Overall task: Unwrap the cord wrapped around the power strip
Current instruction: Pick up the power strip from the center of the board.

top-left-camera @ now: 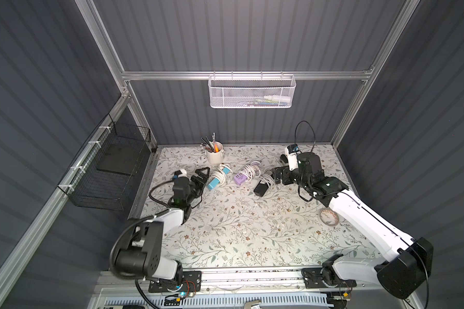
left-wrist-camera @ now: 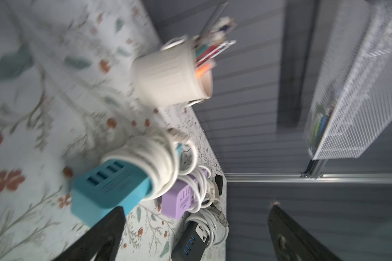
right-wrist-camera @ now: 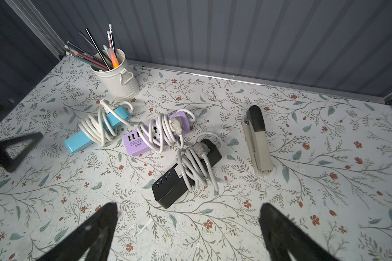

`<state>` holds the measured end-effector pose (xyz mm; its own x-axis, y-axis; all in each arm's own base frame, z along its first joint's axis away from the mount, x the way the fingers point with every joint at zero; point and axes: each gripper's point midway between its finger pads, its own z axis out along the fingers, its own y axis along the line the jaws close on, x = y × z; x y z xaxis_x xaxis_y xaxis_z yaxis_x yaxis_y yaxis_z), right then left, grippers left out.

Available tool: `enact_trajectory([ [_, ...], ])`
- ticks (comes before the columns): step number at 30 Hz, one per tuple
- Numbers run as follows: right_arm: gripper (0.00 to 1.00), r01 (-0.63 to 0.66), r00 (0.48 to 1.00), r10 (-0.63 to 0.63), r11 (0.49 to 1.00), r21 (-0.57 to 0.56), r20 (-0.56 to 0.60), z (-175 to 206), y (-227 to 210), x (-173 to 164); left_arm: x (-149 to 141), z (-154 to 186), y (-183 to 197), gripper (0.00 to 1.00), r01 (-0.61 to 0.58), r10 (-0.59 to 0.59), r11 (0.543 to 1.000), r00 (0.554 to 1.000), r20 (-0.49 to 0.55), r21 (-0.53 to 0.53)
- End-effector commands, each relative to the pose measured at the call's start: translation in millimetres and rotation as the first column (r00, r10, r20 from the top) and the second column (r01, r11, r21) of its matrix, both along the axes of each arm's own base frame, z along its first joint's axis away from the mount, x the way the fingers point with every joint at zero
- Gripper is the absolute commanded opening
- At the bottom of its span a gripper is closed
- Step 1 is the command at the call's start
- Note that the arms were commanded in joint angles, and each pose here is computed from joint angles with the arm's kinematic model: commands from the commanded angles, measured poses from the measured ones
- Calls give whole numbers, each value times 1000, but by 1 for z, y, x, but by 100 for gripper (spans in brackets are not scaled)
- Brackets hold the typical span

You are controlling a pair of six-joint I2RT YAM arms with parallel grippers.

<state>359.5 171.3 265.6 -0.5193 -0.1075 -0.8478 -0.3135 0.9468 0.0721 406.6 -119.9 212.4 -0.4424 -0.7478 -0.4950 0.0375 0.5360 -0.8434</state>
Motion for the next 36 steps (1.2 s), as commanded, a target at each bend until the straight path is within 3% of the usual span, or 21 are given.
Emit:
enact_trajectory([
  [1,99,-32,999,31,999,34,31,17,3,-8,-30,-52,21,100,127,-55,862,986,-160,491],
  [5,99,-43,999,42,998,54,24,18,6,-9,-36,-67,18,100,231,-129,751,970,-207,618],
  [7,99,-54,998,53,996,64,21,19,8,-12,-35,-79,21,100,249,-116,734,963,-245,632],
  [12,99,-62,998,61,996,67,23,24,6,-18,-33,-106,17,100,337,-78,608,927,-368,719],
  [15,99,-60,998,58,996,68,32,27,4,-21,-32,-114,2,100,371,-83,512,919,-385,774],
  [19,99,-63,998,61,995,74,32,27,4,-23,-28,-121,-5,99,379,-70,423,920,-387,823],
  [26,99,-79,997,77,993,93,28,28,8,-24,-18,-126,4,99,349,-34,358,932,-362,866],
  [36,99,-85,996,82,992,98,34,32,8,-26,1,-124,-17,94,330,-142,345,944,-299,879],
])
